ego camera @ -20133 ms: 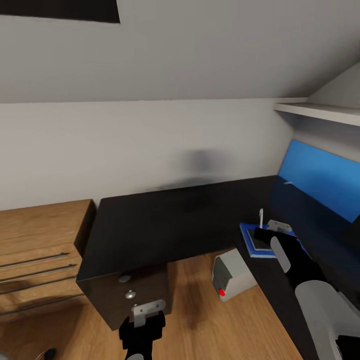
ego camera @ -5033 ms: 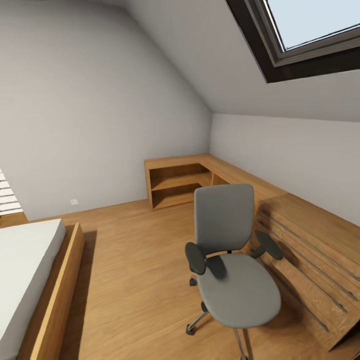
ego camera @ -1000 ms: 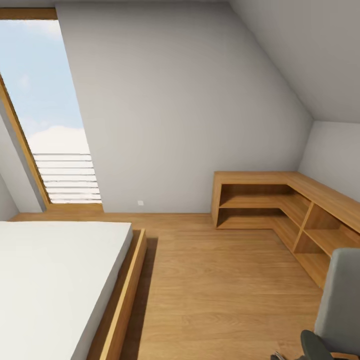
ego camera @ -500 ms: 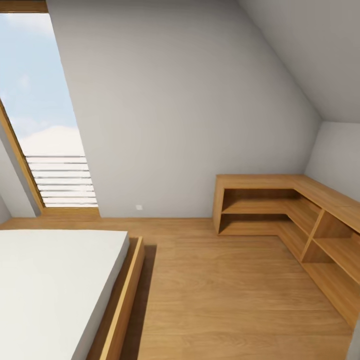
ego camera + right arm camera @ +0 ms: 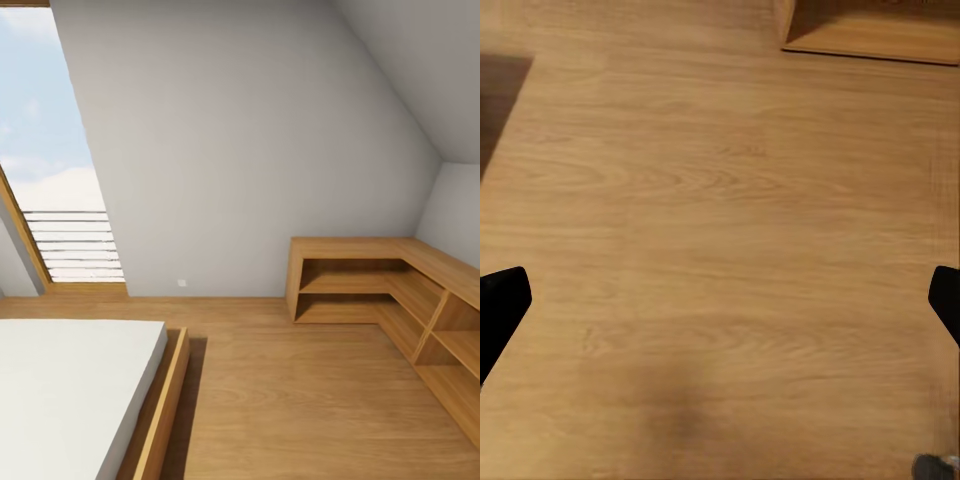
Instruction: In the bedroom, organize the workspace by keeping the computer under the desk, ensuring the monitor is on the desk, placing the keyboard on the desk next to the monitor, placing the mouse on the desk next to the keyboard, moving the folder from the swivel chair onto the desk next to the mouse, stacking the notebook on top of the folder with the pen on top of the notebook, and positioning the swivel chair next to the desk.
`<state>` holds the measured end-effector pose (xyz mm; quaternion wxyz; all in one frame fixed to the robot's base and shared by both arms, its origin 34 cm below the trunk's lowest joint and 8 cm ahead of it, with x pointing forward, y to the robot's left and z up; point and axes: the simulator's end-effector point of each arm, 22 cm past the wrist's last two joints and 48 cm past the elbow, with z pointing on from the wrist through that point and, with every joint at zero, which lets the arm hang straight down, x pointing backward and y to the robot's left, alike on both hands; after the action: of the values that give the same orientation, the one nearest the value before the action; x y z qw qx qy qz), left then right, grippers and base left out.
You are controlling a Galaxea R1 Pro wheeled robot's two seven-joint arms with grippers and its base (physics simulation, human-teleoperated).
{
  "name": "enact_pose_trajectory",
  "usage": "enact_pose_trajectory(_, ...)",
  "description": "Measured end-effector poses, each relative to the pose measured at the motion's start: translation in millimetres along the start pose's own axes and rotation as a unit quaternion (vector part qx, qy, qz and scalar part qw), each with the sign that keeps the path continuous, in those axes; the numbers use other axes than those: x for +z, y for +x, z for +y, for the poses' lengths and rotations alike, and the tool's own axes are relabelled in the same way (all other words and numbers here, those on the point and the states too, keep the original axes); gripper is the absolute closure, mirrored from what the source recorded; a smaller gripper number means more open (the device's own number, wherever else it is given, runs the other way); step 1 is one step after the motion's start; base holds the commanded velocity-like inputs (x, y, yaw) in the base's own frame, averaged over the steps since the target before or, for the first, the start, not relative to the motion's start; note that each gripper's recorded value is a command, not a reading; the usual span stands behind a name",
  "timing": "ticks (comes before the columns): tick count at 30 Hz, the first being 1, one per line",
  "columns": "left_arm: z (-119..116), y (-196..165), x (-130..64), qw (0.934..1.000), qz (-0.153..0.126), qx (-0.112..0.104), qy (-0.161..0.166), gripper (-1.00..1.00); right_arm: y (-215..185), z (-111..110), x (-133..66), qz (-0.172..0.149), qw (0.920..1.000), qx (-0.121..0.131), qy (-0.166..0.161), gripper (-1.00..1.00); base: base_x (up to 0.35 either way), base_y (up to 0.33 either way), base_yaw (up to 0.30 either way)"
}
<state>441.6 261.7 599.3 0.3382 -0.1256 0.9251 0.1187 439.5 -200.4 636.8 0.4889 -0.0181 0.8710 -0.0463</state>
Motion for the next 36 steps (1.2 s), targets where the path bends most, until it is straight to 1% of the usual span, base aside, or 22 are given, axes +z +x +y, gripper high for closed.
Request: enact_pose_trajectory(36,0.0,0.0,0.0,1.0000,0.000,0.000,0.000,-1.00,0.7,1.9,-0.4,0.002,1.0000,0.001,-0.001,-1.00,0.330,0.000,0.000)
